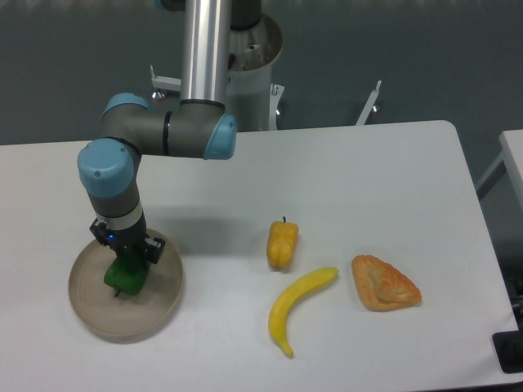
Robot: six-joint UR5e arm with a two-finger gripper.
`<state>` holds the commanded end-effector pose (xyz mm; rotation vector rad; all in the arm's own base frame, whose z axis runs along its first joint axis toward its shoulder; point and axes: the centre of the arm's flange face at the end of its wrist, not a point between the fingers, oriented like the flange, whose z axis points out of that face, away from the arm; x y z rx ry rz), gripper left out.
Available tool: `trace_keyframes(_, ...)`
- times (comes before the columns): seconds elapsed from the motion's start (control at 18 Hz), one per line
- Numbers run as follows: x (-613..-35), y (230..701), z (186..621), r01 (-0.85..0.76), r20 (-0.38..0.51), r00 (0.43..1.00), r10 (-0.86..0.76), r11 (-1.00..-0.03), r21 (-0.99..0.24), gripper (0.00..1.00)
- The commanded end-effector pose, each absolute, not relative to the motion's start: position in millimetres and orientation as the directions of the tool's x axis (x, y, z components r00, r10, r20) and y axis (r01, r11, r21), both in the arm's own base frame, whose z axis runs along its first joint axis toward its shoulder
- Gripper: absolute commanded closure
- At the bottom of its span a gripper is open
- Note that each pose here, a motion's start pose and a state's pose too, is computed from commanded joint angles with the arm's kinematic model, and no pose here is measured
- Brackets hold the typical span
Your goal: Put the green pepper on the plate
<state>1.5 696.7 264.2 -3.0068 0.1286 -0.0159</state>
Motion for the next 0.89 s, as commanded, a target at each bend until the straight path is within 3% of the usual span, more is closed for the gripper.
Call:
trace_keyframes(0.33, -5.8, 695.3, 299.2, -0.082, -0.013, 0.997, -0.081, -0.98, -0.182, 0.0)
trace_keyframes(0.5, -59.2, 690.1, 318.1, -0.037, -0.037, 0.999, -0.03, -0.978, -0.206, 0.0)
trace_keyframes(0.78, -158.4, 691.7, 354.9, -0.118, -0.208, 0.975, -0.076, -0.973, -0.199, 0.0)
trace_keyframes(0.89, -197.2, 690.2, 359.4, -0.146, -0.233, 0.967, -0.1, -0.971, -0.191, 0.0)
